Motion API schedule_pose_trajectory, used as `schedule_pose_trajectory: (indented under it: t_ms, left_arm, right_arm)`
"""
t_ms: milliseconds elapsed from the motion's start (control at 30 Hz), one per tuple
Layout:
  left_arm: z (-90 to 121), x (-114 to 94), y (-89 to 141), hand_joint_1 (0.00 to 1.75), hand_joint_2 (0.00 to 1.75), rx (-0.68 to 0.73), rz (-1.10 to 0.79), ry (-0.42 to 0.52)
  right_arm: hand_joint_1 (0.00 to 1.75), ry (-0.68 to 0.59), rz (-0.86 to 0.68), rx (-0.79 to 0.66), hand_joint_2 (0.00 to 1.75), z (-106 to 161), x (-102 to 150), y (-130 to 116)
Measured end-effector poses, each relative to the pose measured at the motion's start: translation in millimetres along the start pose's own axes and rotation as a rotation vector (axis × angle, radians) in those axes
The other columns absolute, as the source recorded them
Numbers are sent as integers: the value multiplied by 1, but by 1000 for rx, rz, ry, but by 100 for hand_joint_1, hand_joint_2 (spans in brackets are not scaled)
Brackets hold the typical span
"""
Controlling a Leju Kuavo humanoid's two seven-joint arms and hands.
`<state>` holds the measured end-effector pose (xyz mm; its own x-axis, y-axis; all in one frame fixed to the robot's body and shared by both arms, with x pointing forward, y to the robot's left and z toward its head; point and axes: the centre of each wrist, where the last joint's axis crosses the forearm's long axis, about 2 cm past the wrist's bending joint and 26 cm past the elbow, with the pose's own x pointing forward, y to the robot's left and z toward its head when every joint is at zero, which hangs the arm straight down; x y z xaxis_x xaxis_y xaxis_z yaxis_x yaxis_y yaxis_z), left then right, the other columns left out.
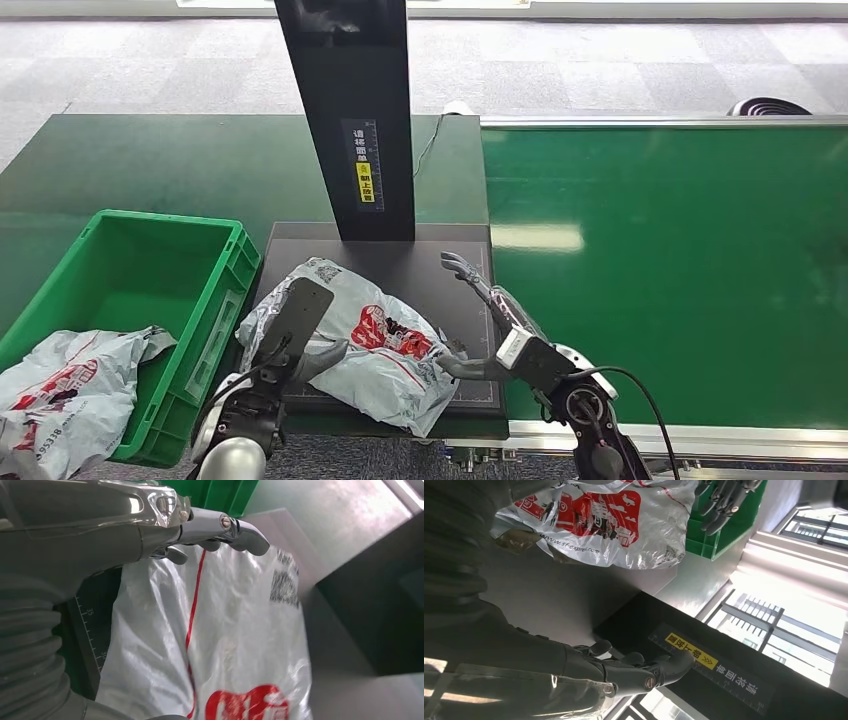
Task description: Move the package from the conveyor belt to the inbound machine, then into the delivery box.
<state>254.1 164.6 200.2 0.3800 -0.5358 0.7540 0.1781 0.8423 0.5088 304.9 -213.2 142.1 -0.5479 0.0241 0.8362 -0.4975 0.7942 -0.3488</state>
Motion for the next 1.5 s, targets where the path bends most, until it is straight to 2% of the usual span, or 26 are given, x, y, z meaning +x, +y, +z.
schedule_pose_trajectory:
  t_ms: [200,400,567,800,833,867,933,967,1200,1500]
  left_arm:
    - [-8,-5,-28,0,175,-49,-208,28]
    - [-18,-8,-45,0,175,-67,-371,49]
    - [-26,-11,-54,0,175,-70,-460,65]
    - [-32,-10,-57,1,175,-71,-492,68]
    - [-33,-10,-58,29,175,-72,-494,67]
    - [-33,-10,-58,64,175,-72,-498,68]
    - [-33,-10,-59,143,175,-76,-506,66]
    - [-33,-11,-59,156,175,-80,-510,62]
    - [-35,-13,-60,172,175,-97,-520,13]
    - [-35,-14,-59,174,175,-109,-519,-41]
  right_arm:
    - [0,0,5,-8,175,0,0,-3]
    - [0,4,10,-11,175,0,0,-5]
    - [0,10,16,-9,175,1,0,-5]
    - [0,16,17,-8,175,1,0,-5]
    - [0,16,17,-8,175,1,0,-5]
    - [0,16,17,-8,175,1,0,-5]
    - [0,17,17,-8,175,1,0,-5]
    - [0,18,16,-7,175,1,-1,-4]
    - [0,29,14,-6,175,4,-2,-2]
    - [0,32,13,-8,175,7,-1,0]
